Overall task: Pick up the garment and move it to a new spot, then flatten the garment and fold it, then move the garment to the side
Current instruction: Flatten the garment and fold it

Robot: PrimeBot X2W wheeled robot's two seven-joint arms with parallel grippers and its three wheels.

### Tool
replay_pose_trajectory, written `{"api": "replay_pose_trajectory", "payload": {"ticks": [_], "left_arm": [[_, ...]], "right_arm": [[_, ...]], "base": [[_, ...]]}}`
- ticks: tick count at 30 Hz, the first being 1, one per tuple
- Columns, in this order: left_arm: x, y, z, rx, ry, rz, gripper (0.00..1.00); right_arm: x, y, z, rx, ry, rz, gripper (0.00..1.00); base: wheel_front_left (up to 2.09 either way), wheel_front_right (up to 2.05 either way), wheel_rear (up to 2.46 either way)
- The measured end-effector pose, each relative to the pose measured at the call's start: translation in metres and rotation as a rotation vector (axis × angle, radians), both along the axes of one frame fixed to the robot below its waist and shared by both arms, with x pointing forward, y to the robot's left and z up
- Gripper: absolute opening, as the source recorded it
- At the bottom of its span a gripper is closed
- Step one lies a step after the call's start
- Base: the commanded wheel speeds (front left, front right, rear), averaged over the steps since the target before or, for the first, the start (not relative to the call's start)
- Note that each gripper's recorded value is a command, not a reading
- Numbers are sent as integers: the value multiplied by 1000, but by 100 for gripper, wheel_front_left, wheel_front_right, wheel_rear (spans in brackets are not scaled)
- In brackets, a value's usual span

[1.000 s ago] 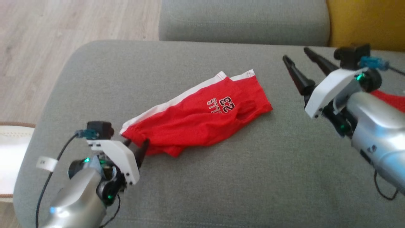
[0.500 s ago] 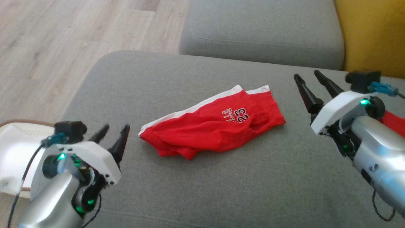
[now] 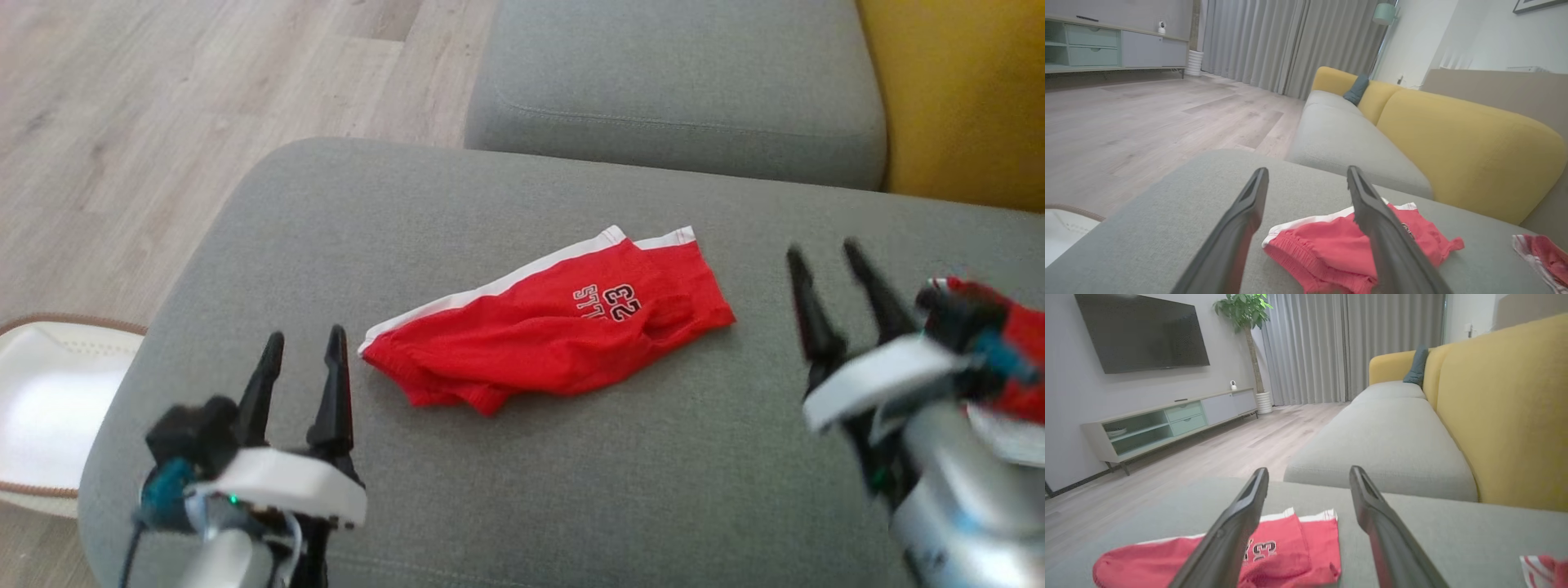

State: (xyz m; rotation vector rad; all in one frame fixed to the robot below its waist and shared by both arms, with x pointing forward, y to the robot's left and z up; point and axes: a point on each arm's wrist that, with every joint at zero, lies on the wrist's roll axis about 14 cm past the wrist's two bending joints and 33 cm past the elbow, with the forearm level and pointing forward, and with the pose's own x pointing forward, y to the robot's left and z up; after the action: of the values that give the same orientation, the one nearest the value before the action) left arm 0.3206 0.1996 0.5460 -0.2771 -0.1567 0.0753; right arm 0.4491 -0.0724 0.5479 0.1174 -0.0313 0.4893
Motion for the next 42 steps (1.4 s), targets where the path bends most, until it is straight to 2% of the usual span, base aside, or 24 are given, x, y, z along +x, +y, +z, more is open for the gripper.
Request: {"api": "replay_pose_trajectory", "payload": {"ticks": [5,8,17,19,26,32,42], "left_arm": [[-10,-10,-17,46,28,7,100],[-11,-17,-27,75,49,-19,100],[-2,-18,-36,69,71,-37,100],[0,-18,-41,59,85,-40,100],[22,-10,-43,47,98,-21,100],[19,-9,-58,3,156,-1,100],[25,-7,-66,-10,207,47,100]], "right_arm": [[-37,4,-42,37,67,-46,100],[-49,6,-51,41,78,-62,100],[-42,15,-50,-16,99,-42,100],[-33,21,-52,-35,124,-22,100],[44,55,-40,-184,191,110,100],[82,85,-78,-298,372,211,100],[122,112,-132,-476,541,296,100]], "base": [[0,0,0],[0,0,0],[0,0,0],[0,0,0],[0,0,0],[0,0,0],[0,0,0]]}}
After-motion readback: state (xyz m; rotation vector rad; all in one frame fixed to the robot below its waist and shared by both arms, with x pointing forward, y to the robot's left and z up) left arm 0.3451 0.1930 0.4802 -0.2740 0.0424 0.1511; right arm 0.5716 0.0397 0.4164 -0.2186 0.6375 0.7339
